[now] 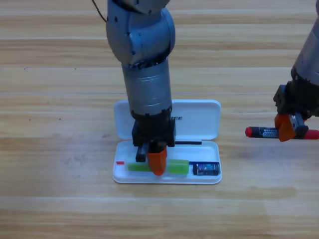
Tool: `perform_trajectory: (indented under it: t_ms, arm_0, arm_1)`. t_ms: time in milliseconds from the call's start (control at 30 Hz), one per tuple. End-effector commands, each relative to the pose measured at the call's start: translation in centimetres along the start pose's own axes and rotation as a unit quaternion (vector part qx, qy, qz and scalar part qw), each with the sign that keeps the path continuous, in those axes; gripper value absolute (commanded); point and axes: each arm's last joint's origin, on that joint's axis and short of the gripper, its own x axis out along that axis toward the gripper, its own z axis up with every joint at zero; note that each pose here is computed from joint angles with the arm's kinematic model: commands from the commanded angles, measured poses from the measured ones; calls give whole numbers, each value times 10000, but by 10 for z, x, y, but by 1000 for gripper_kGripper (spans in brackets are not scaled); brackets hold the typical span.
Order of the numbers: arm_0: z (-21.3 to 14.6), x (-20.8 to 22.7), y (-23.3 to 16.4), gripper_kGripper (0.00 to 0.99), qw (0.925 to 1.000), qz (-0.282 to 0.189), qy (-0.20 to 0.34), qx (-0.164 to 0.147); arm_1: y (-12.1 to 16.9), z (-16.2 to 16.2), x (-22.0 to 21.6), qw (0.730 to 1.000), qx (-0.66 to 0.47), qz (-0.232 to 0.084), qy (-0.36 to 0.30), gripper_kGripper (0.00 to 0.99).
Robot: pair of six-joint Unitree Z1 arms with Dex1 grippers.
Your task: Clean up eraser and pencils
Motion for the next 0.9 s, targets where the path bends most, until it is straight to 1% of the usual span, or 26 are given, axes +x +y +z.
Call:
perform_trajectory:
  t_ms: [33,267,900]
  arm_0:
    - [-10,15,24,0,9995,-57,-13,-308]
    - [-16,9,27,0,9992,41,19,-393]
    - [-16,20,28,0,9991,-99,81,-416]
  arm_1:
    - [7,2,9,9997,-44,197,97,0]
    - [5,4,12,9997,-51,205,112,0]
    - [4,5,16,9996,-56,248,132,0]
